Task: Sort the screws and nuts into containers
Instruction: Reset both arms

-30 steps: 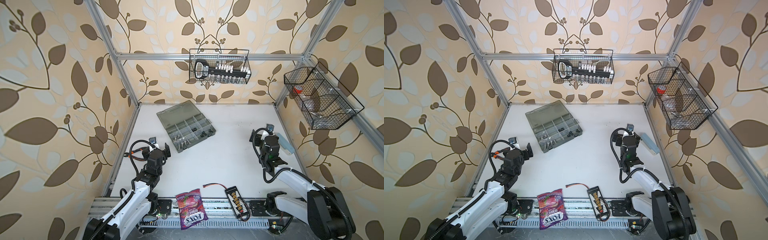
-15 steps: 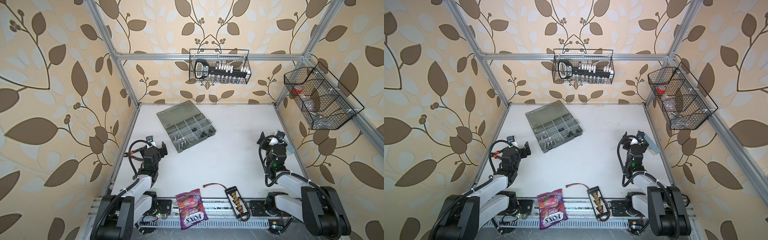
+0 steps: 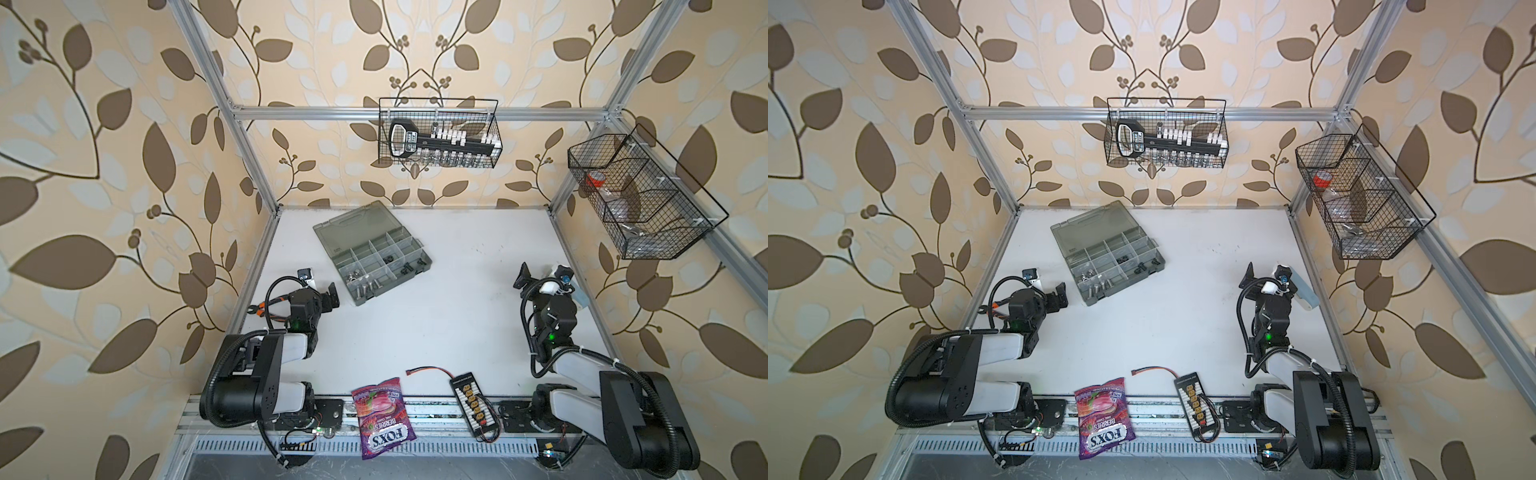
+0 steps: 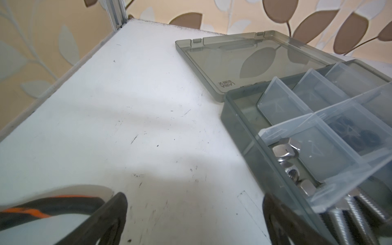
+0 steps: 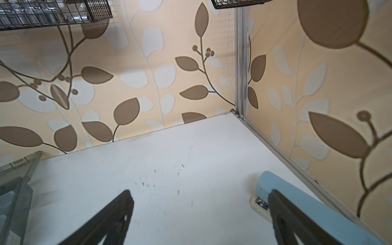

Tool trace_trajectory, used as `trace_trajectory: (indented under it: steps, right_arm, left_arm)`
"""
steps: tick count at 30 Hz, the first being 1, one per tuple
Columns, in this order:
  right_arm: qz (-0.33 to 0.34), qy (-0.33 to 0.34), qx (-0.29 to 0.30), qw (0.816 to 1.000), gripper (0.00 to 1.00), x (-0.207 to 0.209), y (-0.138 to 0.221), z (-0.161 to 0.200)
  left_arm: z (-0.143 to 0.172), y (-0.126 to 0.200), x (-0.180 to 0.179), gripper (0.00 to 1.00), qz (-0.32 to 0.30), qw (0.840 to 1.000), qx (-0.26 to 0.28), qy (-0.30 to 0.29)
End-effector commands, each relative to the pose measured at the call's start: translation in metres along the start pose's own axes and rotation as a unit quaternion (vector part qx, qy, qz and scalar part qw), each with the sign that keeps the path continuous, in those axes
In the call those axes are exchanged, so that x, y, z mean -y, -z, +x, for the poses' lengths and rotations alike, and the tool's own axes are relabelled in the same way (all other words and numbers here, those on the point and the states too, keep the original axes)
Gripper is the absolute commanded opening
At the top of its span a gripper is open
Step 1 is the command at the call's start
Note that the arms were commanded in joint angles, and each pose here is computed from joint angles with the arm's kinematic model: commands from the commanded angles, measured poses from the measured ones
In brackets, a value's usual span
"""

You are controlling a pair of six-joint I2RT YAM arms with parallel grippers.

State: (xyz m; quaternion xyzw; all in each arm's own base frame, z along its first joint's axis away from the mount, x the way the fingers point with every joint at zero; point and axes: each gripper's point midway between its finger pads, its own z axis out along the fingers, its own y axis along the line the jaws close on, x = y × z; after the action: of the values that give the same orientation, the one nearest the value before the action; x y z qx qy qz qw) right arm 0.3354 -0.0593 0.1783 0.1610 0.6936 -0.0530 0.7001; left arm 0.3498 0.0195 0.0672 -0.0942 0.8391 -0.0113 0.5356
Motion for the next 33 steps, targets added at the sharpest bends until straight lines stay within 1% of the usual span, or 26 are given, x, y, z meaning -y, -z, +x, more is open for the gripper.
trace_trajectory:
  steps: [1, 2, 5, 8, 12, 22, 23, 27, 29, 31, 33]
  right_arm:
    - [-0.001, -0.005, 0.007, 1.0, 1.0, 0.002, 0.005, 0.0]
    - [0.001, -0.006, 0.007, 1.0, 1.0, 0.003, 0.006, 0.0]
    - [-0.004, -0.006, 0.0, 1.0, 1.0, 0.002, 0.006, 0.004]
    - [-0.025, 0.005, -0.015, 1.0, 1.0, -0.005, 0.003, 0.013]
    - [-0.058, 0.021, -0.028, 0.998, 1.0, -0.017, 0.001, 0.021]
    - [-0.103, 0.039, -0.049, 0.993, 1.0, -0.03, -0.006, 0.056]
    - [-0.105, 0.038, -0.041, 0.993, 1.0, -0.03, -0.005, 0.053]
    - [-0.118, 0.045, -0.05, 0.991, 1.0, -0.035, -0.005, 0.056]
    - [-0.143, 0.056, -0.068, 0.986, 1.0, -0.044, -0.008, 0.062]
    - [-0.185, 0.072, -0.09, 0.976, 1.0, -0.059, -0.012, 0.07]
    - [-0.197, 0.074, -0.095, 0.973, 1.0, -0.063, -0.013, 0.07]
  left_arm:
    - [-0.023, -0.018, 0.011, 0.99, 0.027, 0.999, 0.019, -0.009]
    - [-0.02, -0.022, 0.011, 0.99, 0.027, 1.0, -0.003, -0.009]
    - [-0.021, -0.022, 0.014, 0.99, 0.036, 0.999, -0.004, -0.013]
    - [-0.02, -0.024, 0.017, 0.99, 0.043, 0.999, -0.01, -0.018]
    - [-0.019, -0.025, 0.017, 0.99, 0.044, 0.999, -0.012, -0.019]
    - [-0.02, -0.024, 0.017, 0.99, 0.043, 0.999, -0.01, -0.018]
    - [-0.02, -0.024, 0.017, 0.99, 0.043, 0.999, -0.01, -0.019]
    - [-0.02, -0.024, 0.017, 0.99, 0.043, 0.999, -0.01, -0.019]
    - [-0.02, -0.024, 0.018, 0.99, 0.044, 0.999, -0.01, -0.019]
    - [-0.02, -0.024, 0.018, 0.99, 0.044, 0.999, -0.01, -0.02]
    - [-0.02, -0.024, 0.018, 0.99, 0.044, 0.999, -0.011, -0.02]
